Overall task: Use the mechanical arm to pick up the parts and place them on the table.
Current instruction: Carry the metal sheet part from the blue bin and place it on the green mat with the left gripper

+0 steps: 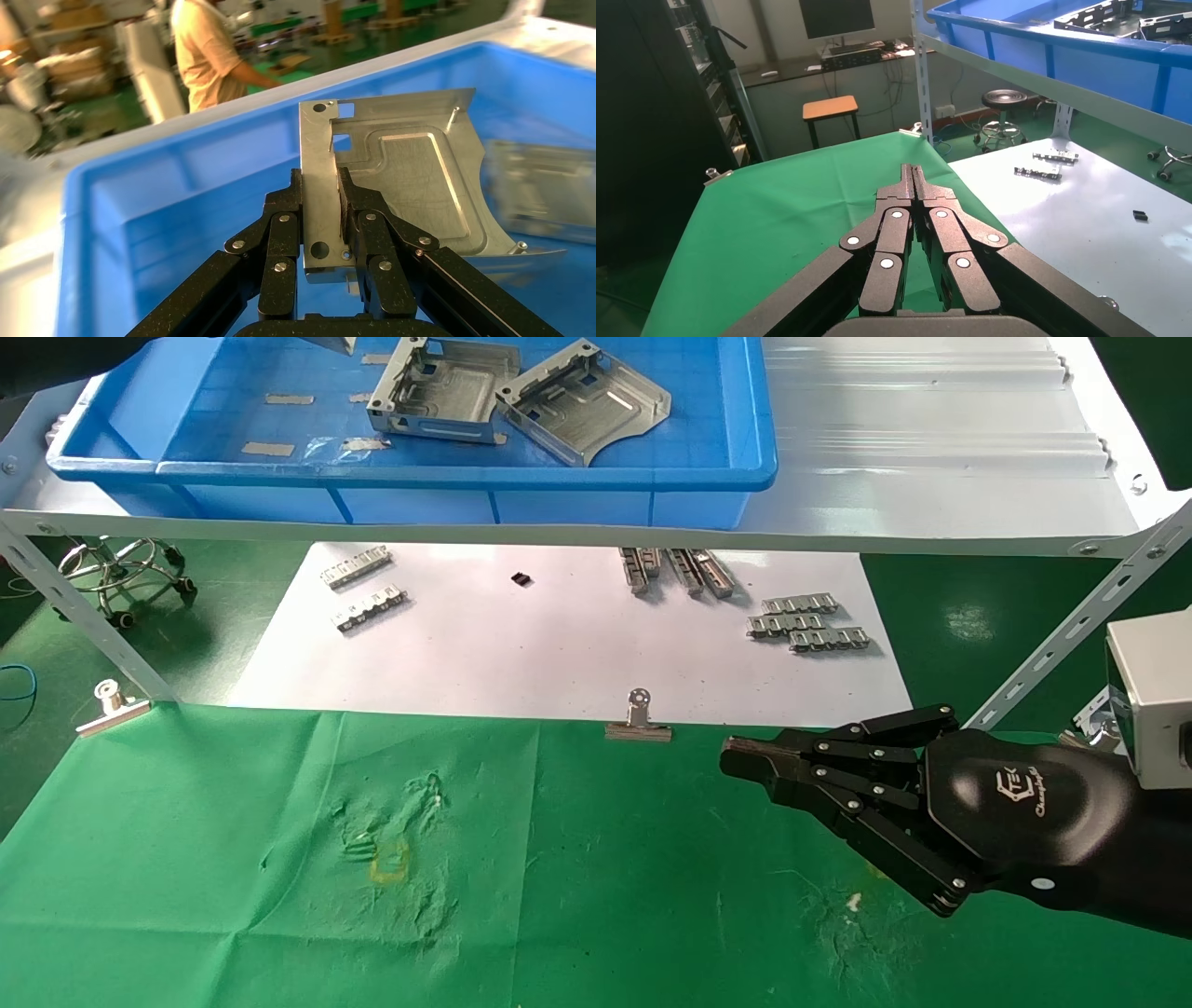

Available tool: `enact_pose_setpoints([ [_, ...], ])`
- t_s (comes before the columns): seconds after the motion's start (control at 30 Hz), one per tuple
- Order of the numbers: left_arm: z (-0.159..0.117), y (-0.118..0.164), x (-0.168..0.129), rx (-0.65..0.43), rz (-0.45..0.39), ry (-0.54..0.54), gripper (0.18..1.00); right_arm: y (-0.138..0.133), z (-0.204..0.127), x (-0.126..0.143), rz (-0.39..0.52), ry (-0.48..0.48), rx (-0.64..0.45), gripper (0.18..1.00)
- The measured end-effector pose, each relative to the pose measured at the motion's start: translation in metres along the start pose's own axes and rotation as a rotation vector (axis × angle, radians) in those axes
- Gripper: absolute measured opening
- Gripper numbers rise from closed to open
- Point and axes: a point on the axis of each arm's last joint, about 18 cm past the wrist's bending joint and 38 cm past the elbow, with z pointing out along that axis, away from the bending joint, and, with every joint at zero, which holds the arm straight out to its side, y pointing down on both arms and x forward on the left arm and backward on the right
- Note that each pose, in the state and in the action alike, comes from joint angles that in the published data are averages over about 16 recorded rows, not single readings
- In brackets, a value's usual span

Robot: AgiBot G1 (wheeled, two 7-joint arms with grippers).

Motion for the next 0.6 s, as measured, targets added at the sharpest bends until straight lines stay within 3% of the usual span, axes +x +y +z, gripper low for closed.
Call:
enact_pose_setpoints([
  [0.37,-0.040,-0.008,0.040,0.072,0.128,0.302,0.268,0.000,0.000,0.000,0.000,0.000,0.000,0.192],
  [0.6,-0.062,-0.004,0.061,0.095,0.246,0.438,0.268,0.000,0.000,0.000,0.000,0.000,0.000,0.192],
])
